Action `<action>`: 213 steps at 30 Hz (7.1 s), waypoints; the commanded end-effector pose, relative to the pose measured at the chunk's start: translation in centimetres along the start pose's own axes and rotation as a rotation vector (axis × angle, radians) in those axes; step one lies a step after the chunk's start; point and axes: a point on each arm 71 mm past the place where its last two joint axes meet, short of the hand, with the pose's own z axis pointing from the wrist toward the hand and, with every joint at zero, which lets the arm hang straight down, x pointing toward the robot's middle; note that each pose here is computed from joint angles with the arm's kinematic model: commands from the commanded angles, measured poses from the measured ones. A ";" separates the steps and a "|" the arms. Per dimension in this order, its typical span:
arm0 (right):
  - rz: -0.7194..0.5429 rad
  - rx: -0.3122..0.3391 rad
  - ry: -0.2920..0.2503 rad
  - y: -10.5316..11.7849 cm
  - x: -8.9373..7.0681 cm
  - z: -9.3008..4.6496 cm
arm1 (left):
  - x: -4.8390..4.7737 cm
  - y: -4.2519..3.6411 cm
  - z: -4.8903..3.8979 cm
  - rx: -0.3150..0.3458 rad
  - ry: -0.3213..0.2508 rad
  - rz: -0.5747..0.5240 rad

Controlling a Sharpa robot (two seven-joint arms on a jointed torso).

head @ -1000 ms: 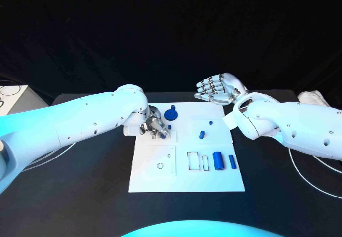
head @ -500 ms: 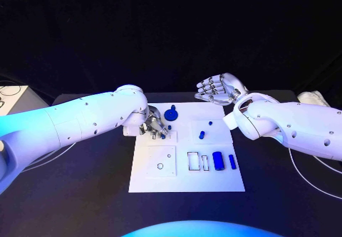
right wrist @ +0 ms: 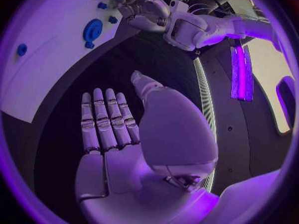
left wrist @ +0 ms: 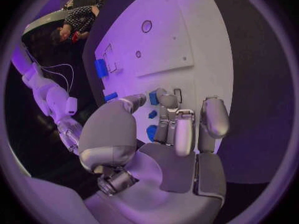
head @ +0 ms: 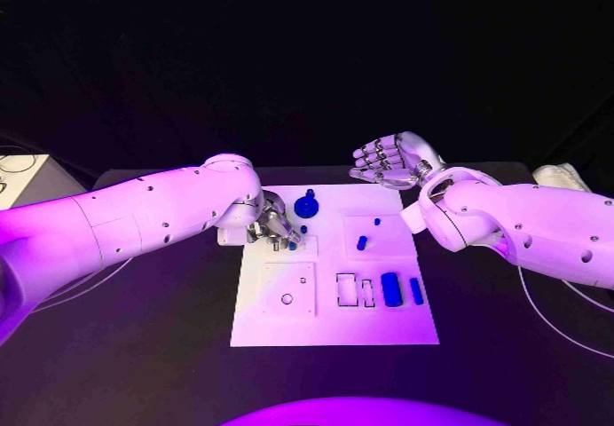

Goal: Assemble the parts on the task board

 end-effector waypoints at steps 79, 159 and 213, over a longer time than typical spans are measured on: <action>-0.007 -0.024 -0.001 0.0 -0.2 0.0 | -6.58 3.59 -0.72 -0.033 -0.201 -0.206; -0.011 -0.001 0.007 -0.6 -0.4 0.1 | 0.85 3.81 -3.86 0.066 -0.349 -0.185; -0.009 -0.001 0.013 -0.6 -0.4 0.1 | 3.41 2.98 -2.61 0.052 -0.254 -0.042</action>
